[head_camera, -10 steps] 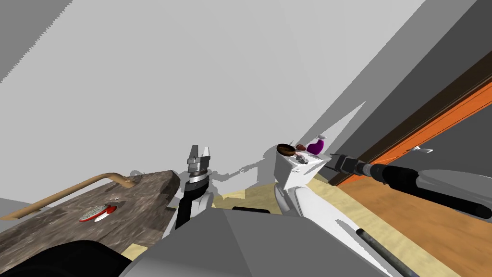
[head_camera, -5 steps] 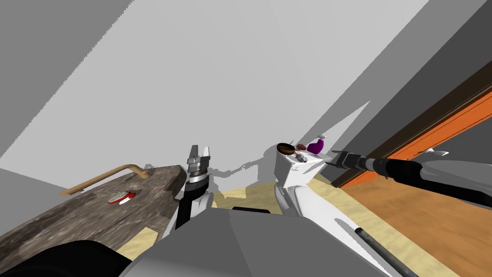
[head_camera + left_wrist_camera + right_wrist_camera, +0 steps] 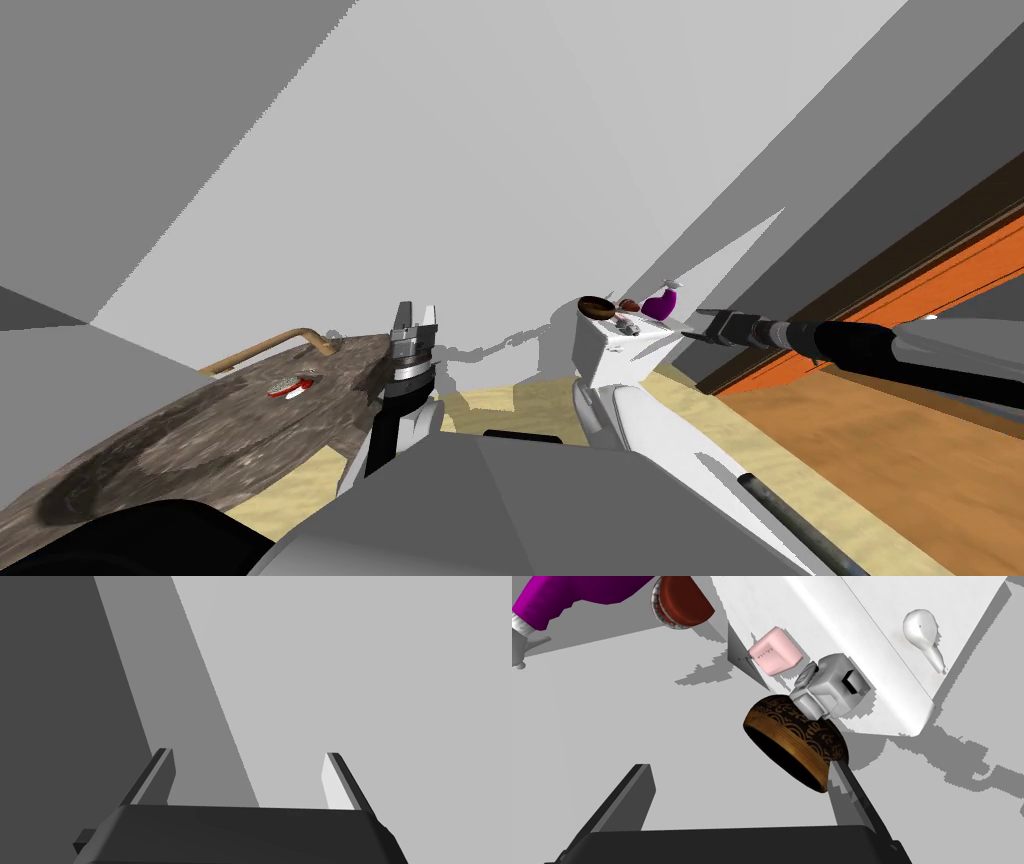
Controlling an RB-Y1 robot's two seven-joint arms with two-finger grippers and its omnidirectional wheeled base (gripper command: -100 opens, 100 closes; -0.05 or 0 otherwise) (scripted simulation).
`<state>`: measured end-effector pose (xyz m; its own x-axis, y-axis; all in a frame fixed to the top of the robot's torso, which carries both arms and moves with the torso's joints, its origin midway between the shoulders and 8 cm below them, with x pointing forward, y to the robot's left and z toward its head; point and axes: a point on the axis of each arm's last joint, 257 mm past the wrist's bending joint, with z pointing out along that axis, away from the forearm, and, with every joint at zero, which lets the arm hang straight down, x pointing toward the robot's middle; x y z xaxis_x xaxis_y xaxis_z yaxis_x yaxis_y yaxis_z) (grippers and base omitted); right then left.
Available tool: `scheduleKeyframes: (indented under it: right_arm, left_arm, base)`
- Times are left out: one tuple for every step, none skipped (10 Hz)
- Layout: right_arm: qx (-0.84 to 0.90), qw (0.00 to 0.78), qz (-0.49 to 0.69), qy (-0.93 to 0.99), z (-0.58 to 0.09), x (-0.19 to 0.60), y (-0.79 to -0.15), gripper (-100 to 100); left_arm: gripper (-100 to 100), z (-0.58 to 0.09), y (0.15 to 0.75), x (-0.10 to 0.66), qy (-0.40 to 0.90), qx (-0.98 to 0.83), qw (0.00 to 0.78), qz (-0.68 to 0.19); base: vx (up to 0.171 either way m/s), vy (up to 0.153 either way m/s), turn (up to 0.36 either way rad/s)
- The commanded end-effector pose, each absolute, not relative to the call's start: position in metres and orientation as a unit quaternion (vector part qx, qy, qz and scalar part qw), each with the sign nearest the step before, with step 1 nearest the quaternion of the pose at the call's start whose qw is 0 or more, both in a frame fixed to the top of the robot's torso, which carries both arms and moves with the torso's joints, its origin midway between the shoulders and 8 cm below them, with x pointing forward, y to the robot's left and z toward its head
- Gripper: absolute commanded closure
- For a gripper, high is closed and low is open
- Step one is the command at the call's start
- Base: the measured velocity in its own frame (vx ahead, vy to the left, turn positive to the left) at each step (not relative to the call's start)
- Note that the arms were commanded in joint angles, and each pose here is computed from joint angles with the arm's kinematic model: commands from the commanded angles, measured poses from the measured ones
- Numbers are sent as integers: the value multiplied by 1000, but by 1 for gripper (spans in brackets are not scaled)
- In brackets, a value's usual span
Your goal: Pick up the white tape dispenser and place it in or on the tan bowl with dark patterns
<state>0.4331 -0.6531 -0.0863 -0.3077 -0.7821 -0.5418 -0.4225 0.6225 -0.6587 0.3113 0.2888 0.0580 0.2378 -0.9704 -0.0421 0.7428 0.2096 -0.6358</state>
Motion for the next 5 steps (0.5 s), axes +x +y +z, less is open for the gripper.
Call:
scheduleKeyframes:
  right_arm:
    - [-369,443,-193,794,-77,433,-658,-100]
    - [-364,444,-190,796,-77,433,-658,-100]
    - [-351,441,-183,806,-69,431,-663,-100]
    - [-346,442,-180,808,-69,431,-663,-100]
    - [-332,438,-173,817,-63,428,-669,-100]
  left_arm:
    - [0,58,289,311,224,-254,745,-575]
    - [0,58,289,311,224,-254,745,-575]
    - [0,58,289,311,224,-254,745,-575]
    - [0,58,289,311,224,-254,745,-575]
    - [0,58,289,311,224,-254,745,-575]
  base:
    - [-71,-7,96]
    - [-52,-4,58]
    - [-53,-5,116]
    - [-47,-4,62]
    - [-51,3,121]
